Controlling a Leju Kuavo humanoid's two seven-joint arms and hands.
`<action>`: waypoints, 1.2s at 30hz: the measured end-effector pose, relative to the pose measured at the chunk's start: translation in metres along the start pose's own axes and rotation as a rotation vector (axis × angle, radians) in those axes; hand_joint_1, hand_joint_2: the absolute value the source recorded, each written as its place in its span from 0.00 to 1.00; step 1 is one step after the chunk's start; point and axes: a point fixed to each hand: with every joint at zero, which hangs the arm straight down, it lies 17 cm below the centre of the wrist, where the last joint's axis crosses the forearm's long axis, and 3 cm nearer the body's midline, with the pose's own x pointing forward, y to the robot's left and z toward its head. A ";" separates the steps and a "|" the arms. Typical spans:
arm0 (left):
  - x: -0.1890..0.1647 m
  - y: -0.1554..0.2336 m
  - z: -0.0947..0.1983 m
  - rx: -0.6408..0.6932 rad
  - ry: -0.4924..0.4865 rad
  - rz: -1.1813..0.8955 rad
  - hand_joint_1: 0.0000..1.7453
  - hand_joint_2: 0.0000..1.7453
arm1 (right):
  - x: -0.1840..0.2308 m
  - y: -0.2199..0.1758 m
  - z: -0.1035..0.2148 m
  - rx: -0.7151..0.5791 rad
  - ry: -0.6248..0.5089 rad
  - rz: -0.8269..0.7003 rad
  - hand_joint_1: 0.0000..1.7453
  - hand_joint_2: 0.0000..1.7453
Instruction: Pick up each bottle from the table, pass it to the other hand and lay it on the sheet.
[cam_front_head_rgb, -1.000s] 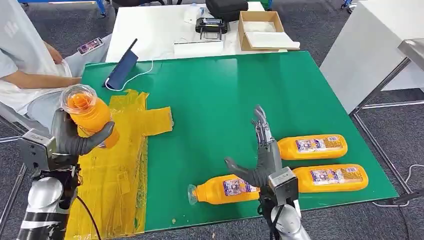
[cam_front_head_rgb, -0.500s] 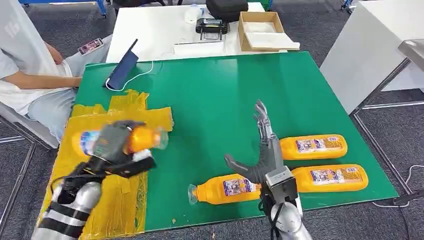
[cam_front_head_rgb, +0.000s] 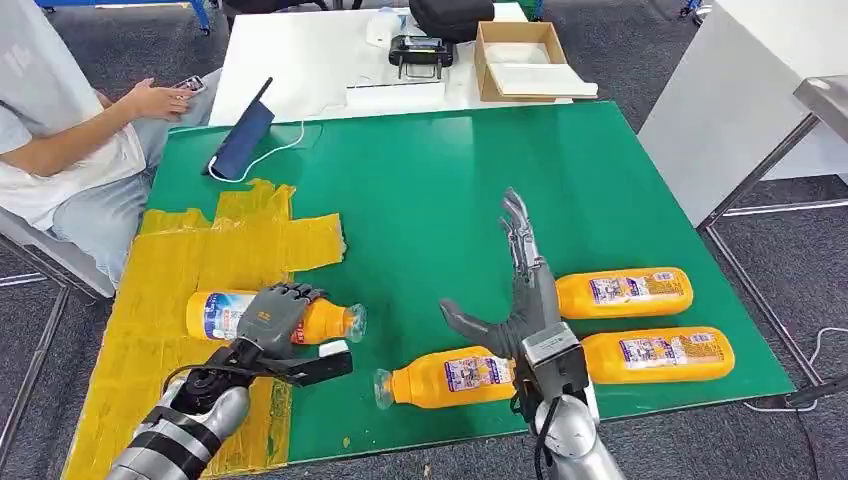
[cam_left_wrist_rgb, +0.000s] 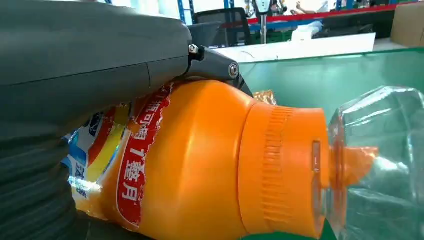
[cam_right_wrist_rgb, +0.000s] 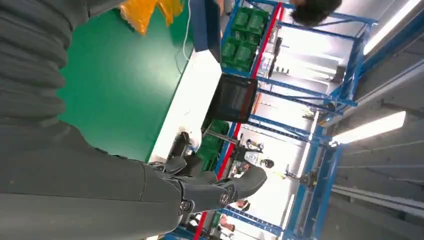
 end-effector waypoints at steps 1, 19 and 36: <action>0.000 -0.001 0.000 -0.003 0.000 -0.001 1.00 1.00 | 0.000 0.000 0.000 0.000 0.000 0.000 0.00 1.00; -0.001 -0.008 -0.002 -0.025 -0.003 -0.010 1.00 1.00 | 0.001 0.004 -0.001 0.008 -0.002 -0.003 0.00 1.00; -0.014 0.021 -0.006 0.143 0.111 0.144 0.00 1.00 | -0.006 0.006 0.001 0.018 0.025 -0.001 0.00 1.00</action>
